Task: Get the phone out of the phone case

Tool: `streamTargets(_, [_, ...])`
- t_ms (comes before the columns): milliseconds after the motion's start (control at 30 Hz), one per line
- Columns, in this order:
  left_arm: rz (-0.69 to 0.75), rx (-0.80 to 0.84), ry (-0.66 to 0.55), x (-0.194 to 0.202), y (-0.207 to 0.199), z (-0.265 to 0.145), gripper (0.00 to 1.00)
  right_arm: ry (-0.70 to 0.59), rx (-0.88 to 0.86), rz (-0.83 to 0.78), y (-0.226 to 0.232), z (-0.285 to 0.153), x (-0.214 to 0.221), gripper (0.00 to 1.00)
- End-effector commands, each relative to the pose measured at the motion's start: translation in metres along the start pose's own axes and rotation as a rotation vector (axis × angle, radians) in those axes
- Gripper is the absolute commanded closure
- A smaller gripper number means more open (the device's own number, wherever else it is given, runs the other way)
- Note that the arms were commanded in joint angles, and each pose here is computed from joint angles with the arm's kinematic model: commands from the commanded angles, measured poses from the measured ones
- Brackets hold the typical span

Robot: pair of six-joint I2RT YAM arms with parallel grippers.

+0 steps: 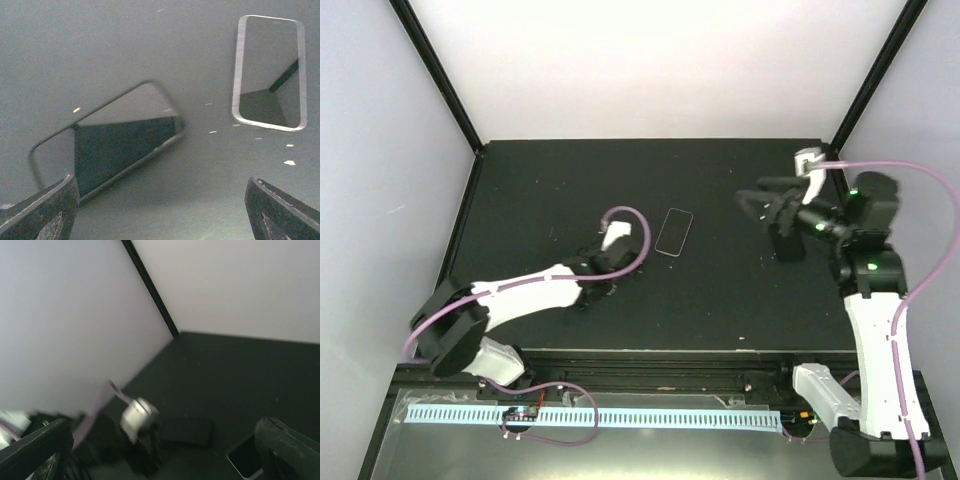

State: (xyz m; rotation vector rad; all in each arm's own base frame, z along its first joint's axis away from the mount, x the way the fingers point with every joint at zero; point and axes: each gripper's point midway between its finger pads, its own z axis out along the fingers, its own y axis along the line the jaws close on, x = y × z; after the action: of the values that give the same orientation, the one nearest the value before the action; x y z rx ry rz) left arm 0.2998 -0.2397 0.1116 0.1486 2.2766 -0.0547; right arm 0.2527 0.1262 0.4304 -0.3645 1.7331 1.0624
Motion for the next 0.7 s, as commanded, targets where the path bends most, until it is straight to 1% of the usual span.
streamTargets(0, [-0.188,0.076,0.112,0.016,0.036,-0.012,0.08,0.122,0.182,-0.246,-0.053,0.034,0.063,0.0])
streamTargets(33, [-0.204,0.062,0.129,0.017,0.048,-0.013,0.08,0.164,0.185,-0.274,-0.061,0.039,0.077,0.0])
streamTargets(67, [-0.223,0.04,0.151,0.019,0.059,-0.014,0.08,0.205,0.225,-0.278,-0.076,0.044,0.091,0.0])
streamTargets(133, [-0.267,0.041,0.183,0.019,0.076,-0.016,0.07,0.29,0.293,-0.257,-0.105,0.049,0.12,0.0])
streamTargets(233, [-0.256,0.044,0.195,0.017,0.089,-0.011,0.07,0.416,0.273,-0.21,-0.124,0.056,0.167,0.0])
streamTargets(267, [-0.251,0.032,0.197,0.015,0.094,-0.008,0.07,0.436,0.254,-0.221,-0.123,0.058,0.173,0.0])
streamTargets(367, [-0.251,0.012,0.225,0.01,0.102,0.011,0.07,0.436,0.192,-0.263,-0.115,0.062,0.176,0.0])
streamTargets(500, [-0.339,0.073,0.309,0.008,0.103,0.044,0.07,0.429,0.16,-0.281,-0.11,0.062,0.179,0.0])
streamTargets(533, [-0.349,0.071,0.317,0.006,0.104,0.052,0.07,0.432,0.148,-0.287,-0.11,0.061,0.182,0.0])
streamTargets(600, [-0.367,0.085,0.329,0.002,0.103,0.066,0.02,0.426,0.133,-0.312,-0.109,0.062,0.185,0.0])
streamTargets(667, [-0.392,0.111,0.338,0.0,0.098,0.078,0.01,0.403,0.117,-0.354,-0.108,0.062,0.185,0.0])
